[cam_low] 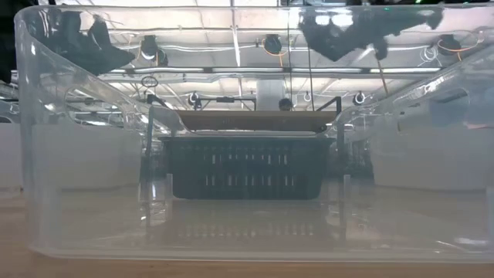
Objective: Stack baskets on shelf by color
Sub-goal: Put the top right black bin on the shelf
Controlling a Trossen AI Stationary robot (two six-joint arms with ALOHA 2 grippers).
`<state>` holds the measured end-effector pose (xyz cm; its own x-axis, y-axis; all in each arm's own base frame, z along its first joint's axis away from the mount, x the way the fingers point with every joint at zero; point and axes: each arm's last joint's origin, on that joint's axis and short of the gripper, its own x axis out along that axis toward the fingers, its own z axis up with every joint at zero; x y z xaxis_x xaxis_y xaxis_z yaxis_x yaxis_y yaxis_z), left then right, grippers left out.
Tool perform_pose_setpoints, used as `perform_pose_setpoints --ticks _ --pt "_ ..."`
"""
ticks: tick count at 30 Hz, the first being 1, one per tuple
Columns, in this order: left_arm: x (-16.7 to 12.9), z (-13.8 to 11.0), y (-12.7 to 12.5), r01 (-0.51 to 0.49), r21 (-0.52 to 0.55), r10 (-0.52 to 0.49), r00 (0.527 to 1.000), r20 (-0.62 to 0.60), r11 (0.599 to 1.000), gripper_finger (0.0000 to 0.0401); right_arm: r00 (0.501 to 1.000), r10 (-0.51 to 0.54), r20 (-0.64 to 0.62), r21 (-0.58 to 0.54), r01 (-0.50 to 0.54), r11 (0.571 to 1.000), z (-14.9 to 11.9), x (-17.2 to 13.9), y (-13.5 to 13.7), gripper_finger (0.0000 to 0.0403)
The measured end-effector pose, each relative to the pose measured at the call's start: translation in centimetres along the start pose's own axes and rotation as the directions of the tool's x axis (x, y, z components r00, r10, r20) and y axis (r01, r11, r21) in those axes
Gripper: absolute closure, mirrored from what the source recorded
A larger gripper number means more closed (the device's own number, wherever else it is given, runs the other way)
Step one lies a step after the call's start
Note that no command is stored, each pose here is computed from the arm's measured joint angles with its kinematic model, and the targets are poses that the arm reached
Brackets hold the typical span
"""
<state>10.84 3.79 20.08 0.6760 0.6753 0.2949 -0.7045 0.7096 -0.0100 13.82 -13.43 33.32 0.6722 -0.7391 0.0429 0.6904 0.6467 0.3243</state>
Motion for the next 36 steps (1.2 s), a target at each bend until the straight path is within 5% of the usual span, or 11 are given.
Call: perform_pose_setpoints --ticks 14,18,22,25,27,29,32,36 --pt "0.1 0.0 0.2 -0.017 -0.059 0.017 1.0 0.005 0.998 0.0308 0.99 0.135 -0.03 -0.149 -0.138 0.979 -1.3 1.4 2.1 0.0401" --pt "0.1 0.0 0.2 -0.017 -0.062 0.017 1.0 0.005 0.998 0.0308 0.908 0.407 -0.099 -0.299 -0.417 0.859 -1.2 0.7 3.0 0.0401" --pt "0.1 0.0 0.2 -0.017 -0.064 0.017 1.0 0.004 0.998 0.0308 0.807 0.569 -0.157 -0.307 -0.587 0.749 -1.4 0.5 3.4 0.0401" --pt "0.1 0.0 0.2 -0.016 -0.064 0.017 1.0 0.004 0.998 0.0308 0.838 0.527 -0.14 -0.271 -0.545 0.794 -1.6 1.0 3.5 0.0401" --pt "0.1 0.0 0.2 -0.017 -0.064 0.017 1.0 0.004 0.998 0.0308 0.917 0.388 -0.091 -0.029 -0.392 0.919 -2.0 1.8 3.5 0.0402" --pt "0.1 0.0 0.2 -0.017 -0.065 0.018 1.0 0.006 0.998 0.0308 0.945 0.314 -0.095 0.14 -0.3 0.944 -3.0 2.8 3.8 0.0402" --pt "0.1 0.1 0.2 -0.018 -0.071 0.018 1.0 0.011 0.997 0.0308 0.951 0.247 -0.183 0.171 -0.217 0.961 -4.7 4.1 4.7 0.0402" --pt "0.1 0.1 0.2 -0.017 -0.081 0.018 1.0 0.008 0.997 0.0308 0.955 0.024 -0.297 0.021 -0.018 1.0 -4.9 5.6 5.3 0.0402"
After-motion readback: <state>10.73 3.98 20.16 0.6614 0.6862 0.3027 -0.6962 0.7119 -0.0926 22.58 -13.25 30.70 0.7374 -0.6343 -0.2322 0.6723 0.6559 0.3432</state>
